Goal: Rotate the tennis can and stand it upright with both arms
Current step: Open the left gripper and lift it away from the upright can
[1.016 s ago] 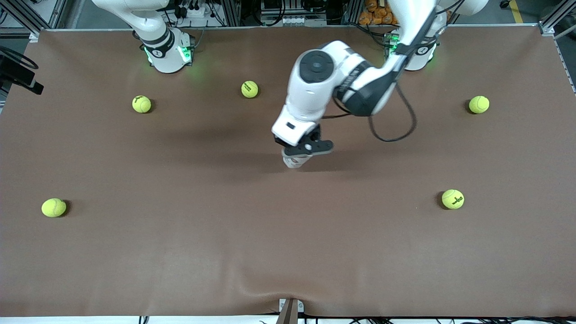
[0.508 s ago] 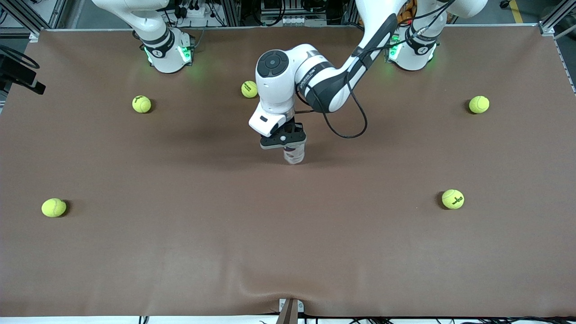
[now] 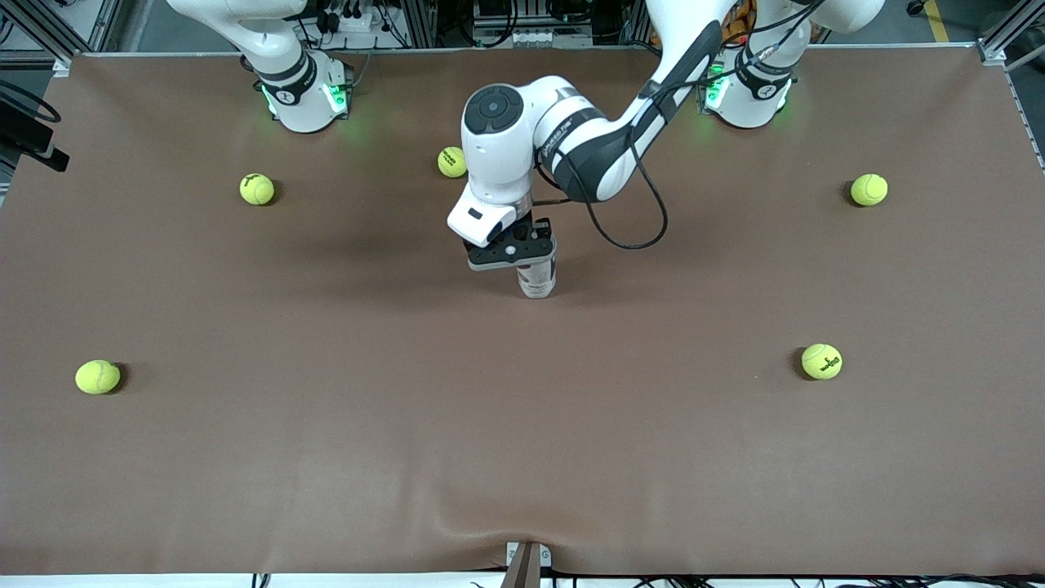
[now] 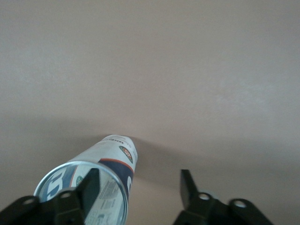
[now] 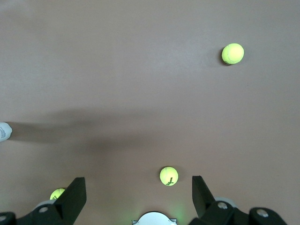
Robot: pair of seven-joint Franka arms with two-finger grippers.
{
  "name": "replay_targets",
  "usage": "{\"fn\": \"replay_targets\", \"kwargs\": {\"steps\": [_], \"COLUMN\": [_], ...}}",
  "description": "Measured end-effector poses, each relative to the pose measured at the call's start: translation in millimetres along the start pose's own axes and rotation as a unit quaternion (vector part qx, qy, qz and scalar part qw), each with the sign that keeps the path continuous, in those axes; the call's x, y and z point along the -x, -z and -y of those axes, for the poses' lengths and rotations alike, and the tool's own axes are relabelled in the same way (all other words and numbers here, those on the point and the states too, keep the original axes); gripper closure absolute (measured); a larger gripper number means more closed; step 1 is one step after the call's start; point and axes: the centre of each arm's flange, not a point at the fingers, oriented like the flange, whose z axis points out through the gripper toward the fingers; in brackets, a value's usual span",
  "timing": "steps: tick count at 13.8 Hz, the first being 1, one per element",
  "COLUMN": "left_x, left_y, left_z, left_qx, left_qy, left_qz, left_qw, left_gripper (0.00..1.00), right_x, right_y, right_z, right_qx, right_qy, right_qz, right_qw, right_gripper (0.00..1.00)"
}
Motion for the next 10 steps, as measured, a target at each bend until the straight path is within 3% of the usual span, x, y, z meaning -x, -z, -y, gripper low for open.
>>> {"fn": "replay_targets", "kwargs": {"steps": [2,7,10], "left_x": [-6.2,-71.9,-107.7], "left_y": [30.1,146.3,202.1], "left_z": [12.0,106.0,181.0], "left_qx": [-0.017,-0.044,-0.061], "left_qy": [0.008,0.080,0.088], "left_qz": [0.000,-0.017,-0.017], "left_qw": [1.000,0.996,0.994], "left_gripper": [0.00,0.00,0.00], "right_x": [0.0,0.4,0.5], "right_y": [0.0,-0.1,-0.1], "right_z": [0.1,-0.7,-1.5], "right_qx": [0.000,0.002,0.002], "right_qy": [0.000,-0.001,-0.001], "right_qz": [0.000,0.001,0.002], "right_qw": [1.000,1.000,1.000], "right_gripper": [0.00,0.00,0.00]}}
